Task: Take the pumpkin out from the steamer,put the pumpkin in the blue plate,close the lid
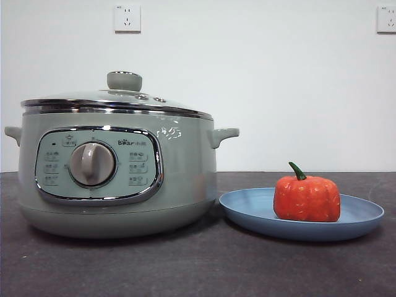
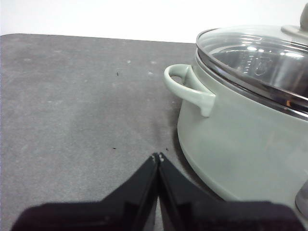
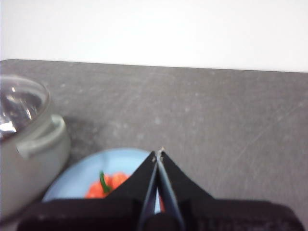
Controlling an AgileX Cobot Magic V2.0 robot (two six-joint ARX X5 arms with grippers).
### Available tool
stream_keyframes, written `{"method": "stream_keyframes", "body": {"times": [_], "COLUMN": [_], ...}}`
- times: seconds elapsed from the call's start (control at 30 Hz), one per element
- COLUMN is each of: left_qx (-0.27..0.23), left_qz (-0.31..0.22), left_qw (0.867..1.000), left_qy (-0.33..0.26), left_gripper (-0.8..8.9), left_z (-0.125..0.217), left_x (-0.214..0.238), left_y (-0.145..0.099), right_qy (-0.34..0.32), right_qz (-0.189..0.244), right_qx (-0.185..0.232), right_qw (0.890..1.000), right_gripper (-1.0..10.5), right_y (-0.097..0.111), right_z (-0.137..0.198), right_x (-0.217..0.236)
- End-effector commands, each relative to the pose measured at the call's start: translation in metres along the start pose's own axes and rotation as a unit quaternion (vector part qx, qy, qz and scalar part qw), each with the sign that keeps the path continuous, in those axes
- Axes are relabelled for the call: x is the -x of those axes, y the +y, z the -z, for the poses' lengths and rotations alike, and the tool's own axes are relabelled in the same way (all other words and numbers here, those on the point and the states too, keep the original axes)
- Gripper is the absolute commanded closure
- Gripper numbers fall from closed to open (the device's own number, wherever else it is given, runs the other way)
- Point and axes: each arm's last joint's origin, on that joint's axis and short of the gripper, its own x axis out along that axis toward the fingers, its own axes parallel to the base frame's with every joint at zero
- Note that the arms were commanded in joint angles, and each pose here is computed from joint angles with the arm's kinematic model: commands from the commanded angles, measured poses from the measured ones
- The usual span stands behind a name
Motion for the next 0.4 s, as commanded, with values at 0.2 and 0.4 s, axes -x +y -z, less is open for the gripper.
{"method": "stream_keyframes", "body": {"times": [0.2,0.4], "left_qx": [-0.003,-0.003], "left_qz": [0.001,0.001], "left_qw": [1.0,1.0], "left_qy": [0.005,0.005], "left_gripper": [8.17,8.17], "left_z": [0.005,0.005], "left_x": [-0.002,-0.002], "left_y": [0.001,0.001], "right_qy": [-0.014,-0.006], "right_qz": [0.041,0.044], "right_qx": [-0.007,-0.01], "right_qw": [0.999,0.999], "right_gripper": [9.6,9.6], "right_y": [-0.014,-0.015], "right_z": [0.063,0.086], "right_x": [0.001,-0.002]}}
